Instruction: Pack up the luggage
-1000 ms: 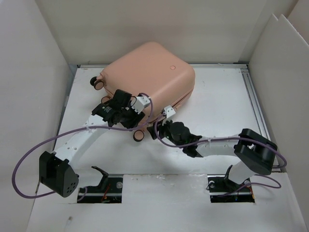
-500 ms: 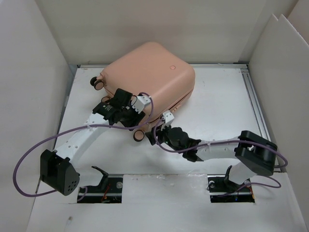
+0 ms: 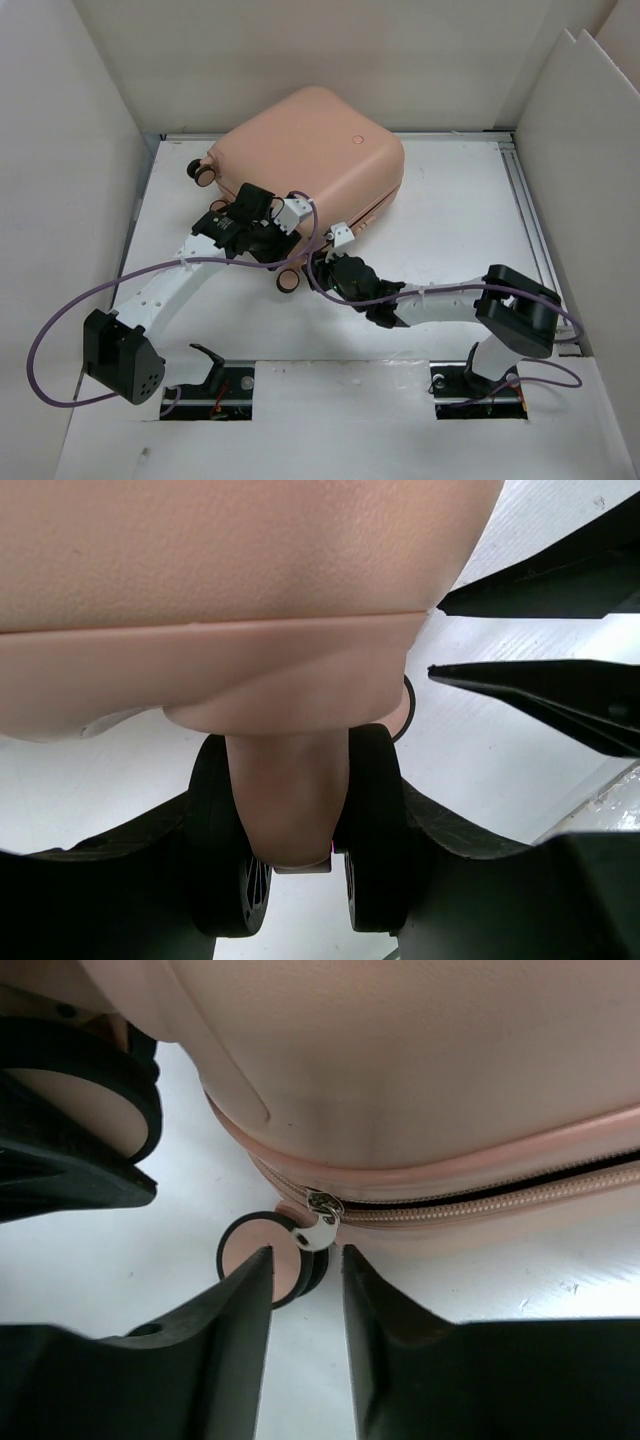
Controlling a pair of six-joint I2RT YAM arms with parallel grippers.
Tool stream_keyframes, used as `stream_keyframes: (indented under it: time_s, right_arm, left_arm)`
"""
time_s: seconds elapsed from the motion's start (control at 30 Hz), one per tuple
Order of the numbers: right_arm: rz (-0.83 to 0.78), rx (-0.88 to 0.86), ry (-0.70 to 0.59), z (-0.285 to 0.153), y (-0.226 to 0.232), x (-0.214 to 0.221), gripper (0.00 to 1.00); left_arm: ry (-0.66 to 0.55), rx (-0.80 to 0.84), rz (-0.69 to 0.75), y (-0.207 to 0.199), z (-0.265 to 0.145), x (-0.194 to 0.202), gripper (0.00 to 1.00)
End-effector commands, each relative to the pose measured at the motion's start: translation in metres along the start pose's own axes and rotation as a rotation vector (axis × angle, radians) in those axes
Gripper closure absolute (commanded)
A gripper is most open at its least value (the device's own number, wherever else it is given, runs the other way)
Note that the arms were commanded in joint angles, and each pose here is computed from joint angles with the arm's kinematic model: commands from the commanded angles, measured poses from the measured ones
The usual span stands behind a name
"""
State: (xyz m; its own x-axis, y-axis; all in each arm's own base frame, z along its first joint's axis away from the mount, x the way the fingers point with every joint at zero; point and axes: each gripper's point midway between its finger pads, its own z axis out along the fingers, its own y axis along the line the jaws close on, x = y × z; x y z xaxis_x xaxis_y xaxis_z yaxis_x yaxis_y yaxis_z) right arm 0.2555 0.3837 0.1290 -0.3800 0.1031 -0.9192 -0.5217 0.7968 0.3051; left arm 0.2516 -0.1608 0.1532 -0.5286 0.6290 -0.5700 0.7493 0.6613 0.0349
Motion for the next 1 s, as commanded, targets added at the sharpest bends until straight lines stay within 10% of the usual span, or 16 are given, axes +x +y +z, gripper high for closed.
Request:
stream_keyframes:
  time_s: [0.0,0.17,0.57,0.97]
  right_arm:
    - [0.032,0.021,-0.033,0.005,0.003,-0.013,0.64]
    - [0.031,0.010,-0.027,0.009,0.006,-0.010,0.79]
    - [0.097,0.063,-0.073,0.012,-0.002,-0.013,0.53]
    - [0.077,0.066,-0.092,0.016,0.001,-0.022,1.00]
  left_arm:
    - [-0.131,0.063,0.029,-0.013,-0.009,-0.036,1.00]
    - [-0.147,0.049,0.032,-0.012,-0.015,-0.038,1.00]
    - [-0.141,0.060,0.031,-0.015,-0.015,-0.034,1.00]
    - [-0.132,0.063,0.029,-0.015,-0.013,-0.031,1.00]
